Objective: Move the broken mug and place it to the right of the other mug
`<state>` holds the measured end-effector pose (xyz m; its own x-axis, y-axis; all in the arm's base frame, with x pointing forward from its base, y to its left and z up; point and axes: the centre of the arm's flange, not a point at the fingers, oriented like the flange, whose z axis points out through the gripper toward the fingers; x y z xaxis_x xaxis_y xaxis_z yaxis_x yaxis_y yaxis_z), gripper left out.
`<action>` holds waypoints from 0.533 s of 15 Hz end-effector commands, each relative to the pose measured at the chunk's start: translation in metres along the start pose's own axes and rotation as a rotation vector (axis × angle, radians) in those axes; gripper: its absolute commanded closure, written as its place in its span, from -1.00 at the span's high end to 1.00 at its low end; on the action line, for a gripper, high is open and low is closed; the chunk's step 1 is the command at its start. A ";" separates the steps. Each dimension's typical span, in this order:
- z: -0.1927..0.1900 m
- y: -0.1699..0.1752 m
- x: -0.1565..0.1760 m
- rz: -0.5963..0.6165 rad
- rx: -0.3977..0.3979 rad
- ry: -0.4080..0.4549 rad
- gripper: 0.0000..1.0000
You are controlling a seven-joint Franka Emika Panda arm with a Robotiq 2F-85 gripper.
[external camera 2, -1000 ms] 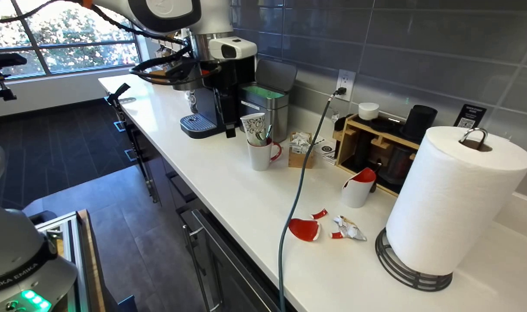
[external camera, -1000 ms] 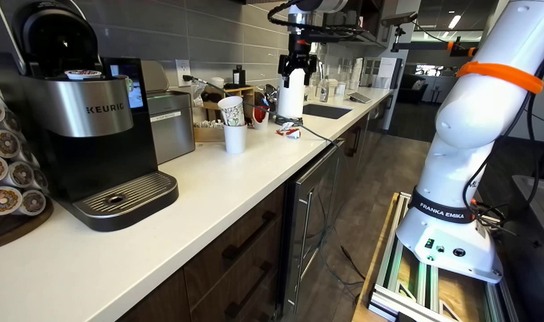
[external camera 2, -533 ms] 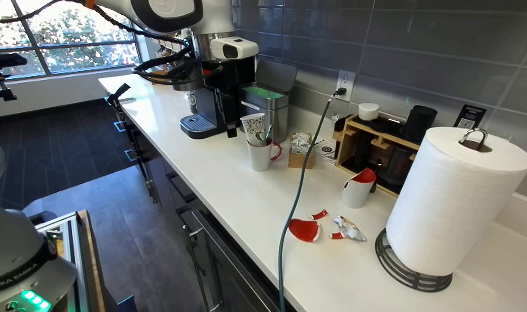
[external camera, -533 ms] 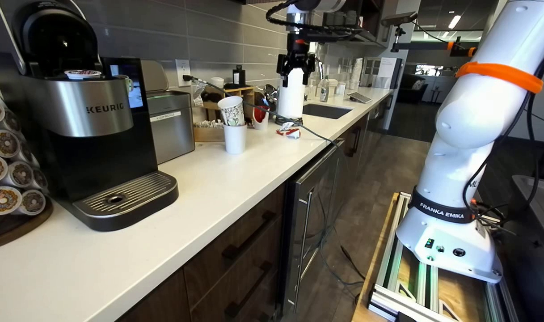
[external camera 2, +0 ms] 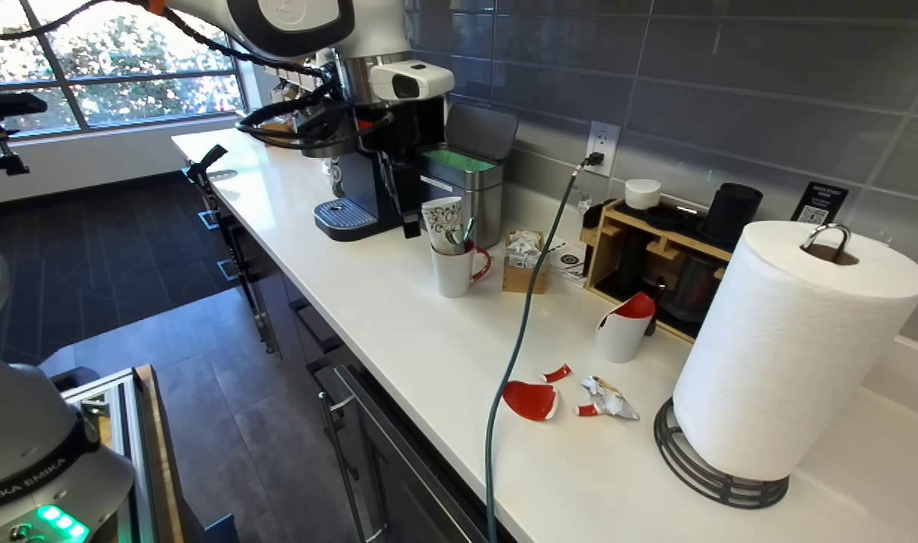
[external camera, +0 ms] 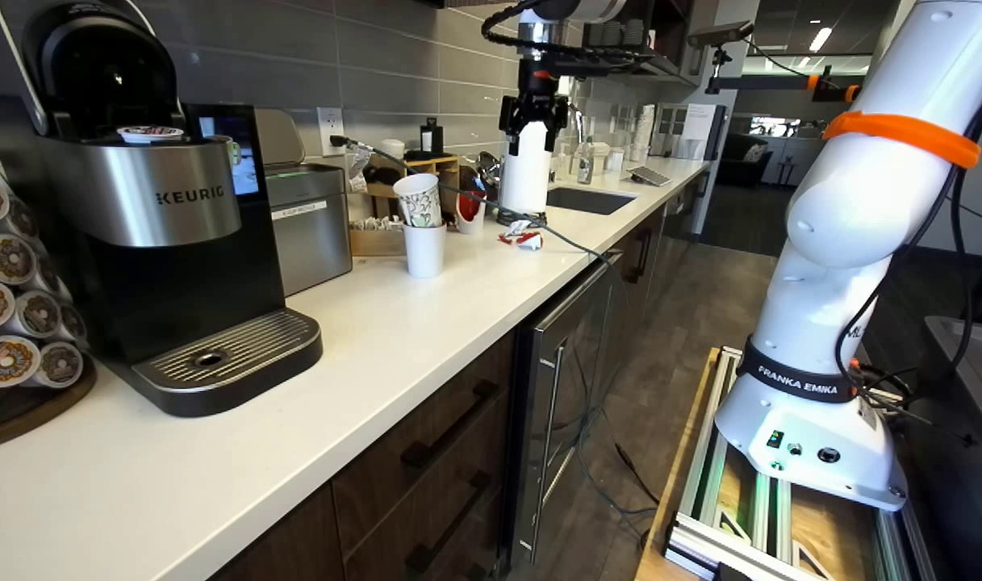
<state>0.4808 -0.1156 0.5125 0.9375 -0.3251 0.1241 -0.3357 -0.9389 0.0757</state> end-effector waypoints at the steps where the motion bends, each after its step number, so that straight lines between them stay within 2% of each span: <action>1: 0.009 0.060 0.010 -0.151 0.007 0.117 1.00; 5: 0.016 0.159 0.025 -0.326 0.023 0.244 1.00; 8: 0.013 0.212 0.049 -0.411 0.041 0.369 1.00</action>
<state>0.4485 -0.2707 0.5181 0.9343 0.0148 0.3562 -0.0454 -0.9861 0.1600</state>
